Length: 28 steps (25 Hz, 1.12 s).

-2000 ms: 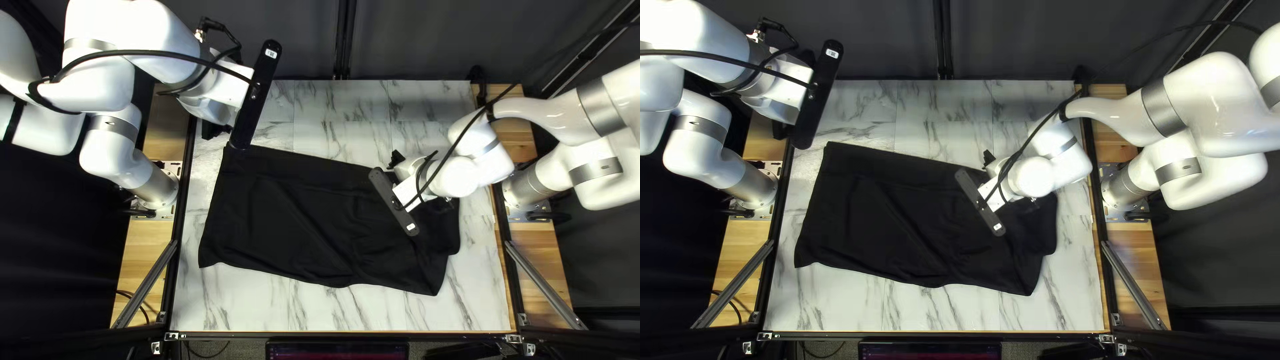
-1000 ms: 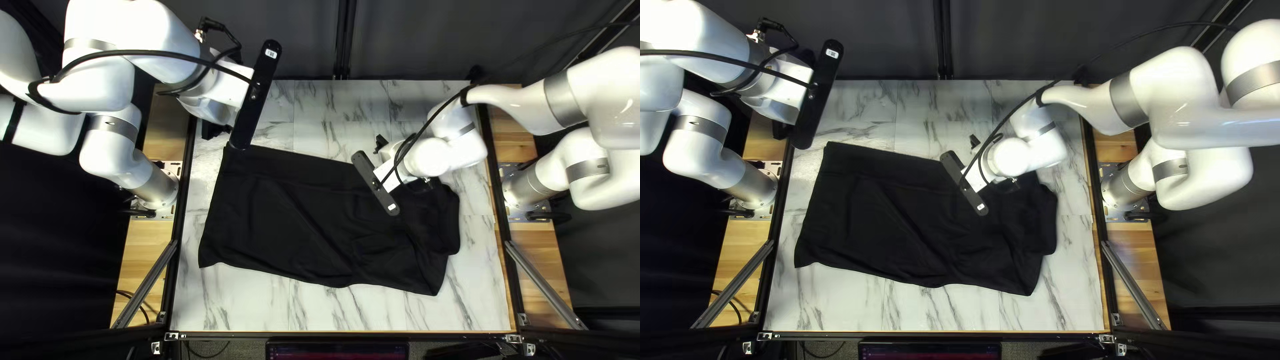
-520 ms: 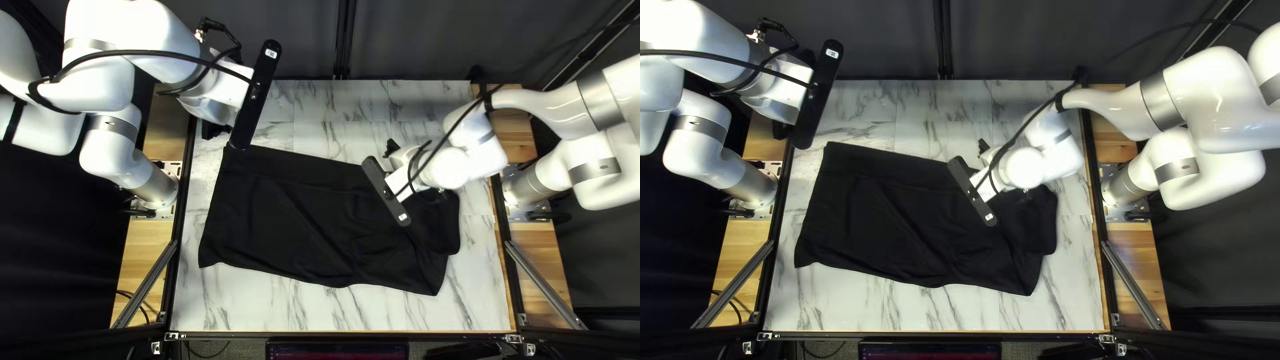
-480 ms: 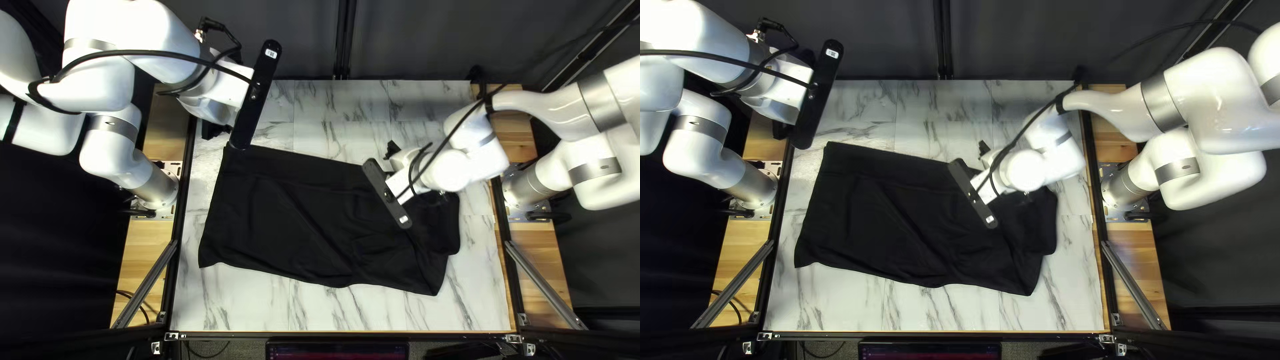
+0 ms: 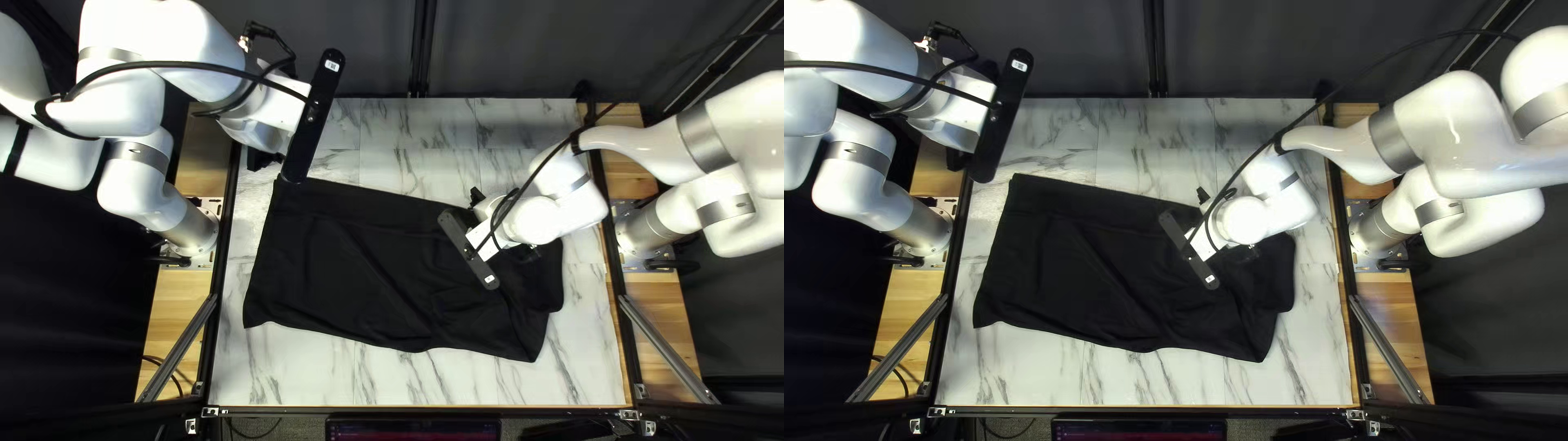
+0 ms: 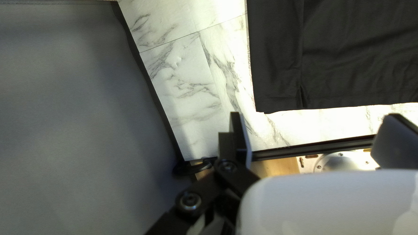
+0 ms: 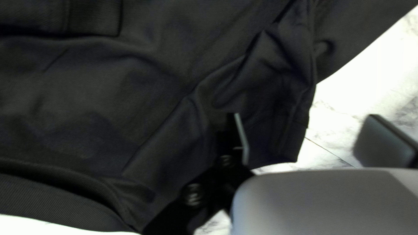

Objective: Fold t-shirt

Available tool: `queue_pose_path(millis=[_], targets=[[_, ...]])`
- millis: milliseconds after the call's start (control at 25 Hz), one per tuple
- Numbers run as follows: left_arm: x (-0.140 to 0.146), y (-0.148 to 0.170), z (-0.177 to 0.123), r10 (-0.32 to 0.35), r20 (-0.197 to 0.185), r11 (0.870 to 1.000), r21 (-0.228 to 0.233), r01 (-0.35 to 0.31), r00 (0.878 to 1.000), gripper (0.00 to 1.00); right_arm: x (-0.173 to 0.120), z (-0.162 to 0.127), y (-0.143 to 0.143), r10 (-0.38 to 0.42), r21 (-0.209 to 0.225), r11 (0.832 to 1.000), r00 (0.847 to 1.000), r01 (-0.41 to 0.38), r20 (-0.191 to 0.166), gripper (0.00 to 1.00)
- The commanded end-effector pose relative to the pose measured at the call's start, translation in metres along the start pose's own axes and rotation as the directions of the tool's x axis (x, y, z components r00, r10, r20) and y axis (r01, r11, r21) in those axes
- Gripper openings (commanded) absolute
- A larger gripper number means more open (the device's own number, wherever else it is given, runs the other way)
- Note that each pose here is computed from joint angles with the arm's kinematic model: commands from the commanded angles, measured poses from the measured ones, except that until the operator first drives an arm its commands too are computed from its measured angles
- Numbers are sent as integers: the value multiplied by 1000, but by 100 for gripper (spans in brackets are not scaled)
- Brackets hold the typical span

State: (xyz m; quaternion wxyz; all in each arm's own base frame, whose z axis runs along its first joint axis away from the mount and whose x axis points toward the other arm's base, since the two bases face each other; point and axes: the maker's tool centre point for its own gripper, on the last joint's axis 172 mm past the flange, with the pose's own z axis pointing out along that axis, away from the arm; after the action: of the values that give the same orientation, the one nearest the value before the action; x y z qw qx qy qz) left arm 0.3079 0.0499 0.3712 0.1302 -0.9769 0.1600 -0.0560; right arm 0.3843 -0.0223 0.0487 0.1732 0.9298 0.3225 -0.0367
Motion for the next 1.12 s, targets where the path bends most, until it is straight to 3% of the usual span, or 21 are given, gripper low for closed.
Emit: queue_pose_path(millis=[40,240,440,800,840,880,920,960,1120], targets=[[0,0,0,0,0,1000,0,0,1000,100,3,-6,4,3,-6,1000,1000,-3,4,0],[0,0,0,0,0,1000,0,0,1000,100,28,-29,-5,-3,-17,1000,1000,3,10,0],[0,0,0,0,0,1000,0,0,1000,100,53,-46,-18,-19,1,1000,1000,19,25,0],[0,0,0,0,0,1000,0,0,1000,100,63,-19,4,-38,30,999,998,37,54,2],[0,0,0,0,0,1000,0,0,1000,100,63,-15,7,-42,32,999,997,41,57,25],[0,0,0,0,0,1000,0,0,1000,100,62,-11,10,-48,37,998,997,46,61,36],[0,0,0,0,0,1000,0,0,1000,100,62,-10,10,-49,37,998,997,47,62,86],[0,0,0,0,0,1000,0,0,1000,100,60,-11,11,-51,40,998,997,49,60,100],[0,0,0,0,0,1000,0,0,1000,100,53,-23,5,-41,38,999,998,39,54,100]])
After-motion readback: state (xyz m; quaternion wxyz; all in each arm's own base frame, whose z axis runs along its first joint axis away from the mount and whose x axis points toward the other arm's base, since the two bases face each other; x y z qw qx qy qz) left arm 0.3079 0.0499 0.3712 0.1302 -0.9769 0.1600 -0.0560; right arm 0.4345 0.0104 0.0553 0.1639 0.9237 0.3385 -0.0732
